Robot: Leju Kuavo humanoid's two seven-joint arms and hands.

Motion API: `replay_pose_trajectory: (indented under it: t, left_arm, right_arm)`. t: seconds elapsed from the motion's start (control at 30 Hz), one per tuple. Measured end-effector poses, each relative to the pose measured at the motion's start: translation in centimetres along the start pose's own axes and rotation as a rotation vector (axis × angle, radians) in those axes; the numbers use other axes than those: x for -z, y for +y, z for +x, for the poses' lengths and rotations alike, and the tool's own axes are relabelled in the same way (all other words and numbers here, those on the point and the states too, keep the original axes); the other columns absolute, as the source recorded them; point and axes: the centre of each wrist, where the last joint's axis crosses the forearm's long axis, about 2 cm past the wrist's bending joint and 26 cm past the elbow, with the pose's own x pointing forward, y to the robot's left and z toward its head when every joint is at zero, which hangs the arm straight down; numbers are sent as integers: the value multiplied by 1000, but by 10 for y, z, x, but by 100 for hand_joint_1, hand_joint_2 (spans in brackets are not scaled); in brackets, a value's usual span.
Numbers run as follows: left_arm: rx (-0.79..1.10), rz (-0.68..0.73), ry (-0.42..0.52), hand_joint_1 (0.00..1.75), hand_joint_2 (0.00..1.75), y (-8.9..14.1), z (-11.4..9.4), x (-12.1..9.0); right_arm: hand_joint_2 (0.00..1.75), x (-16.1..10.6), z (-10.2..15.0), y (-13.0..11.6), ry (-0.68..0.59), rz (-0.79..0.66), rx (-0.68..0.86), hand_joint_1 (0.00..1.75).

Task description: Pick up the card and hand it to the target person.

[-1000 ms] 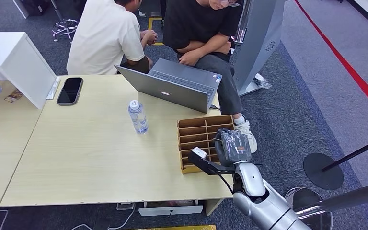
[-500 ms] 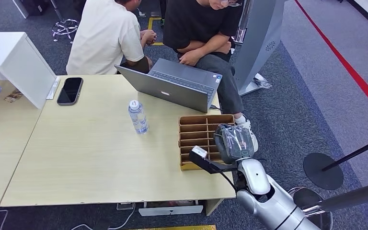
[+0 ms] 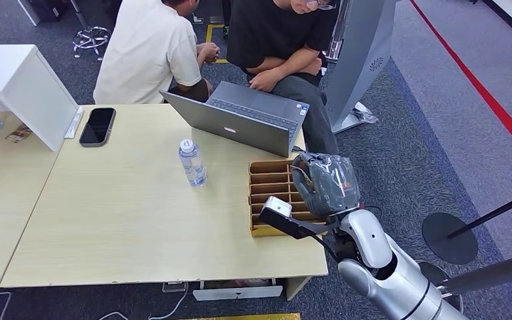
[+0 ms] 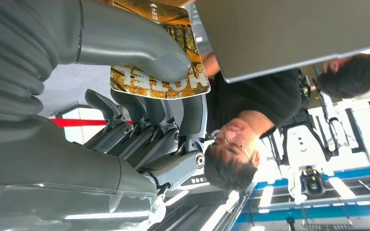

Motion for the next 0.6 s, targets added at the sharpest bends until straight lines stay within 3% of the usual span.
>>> replay_pose_trajectory:
  t: [0.6]
  left_arm:
    - [5, -2, -2, 0, 0, 0, 0, 0]
  right_arm:
    - [175, 5, 2, -9, -24, -19, 4, 164]
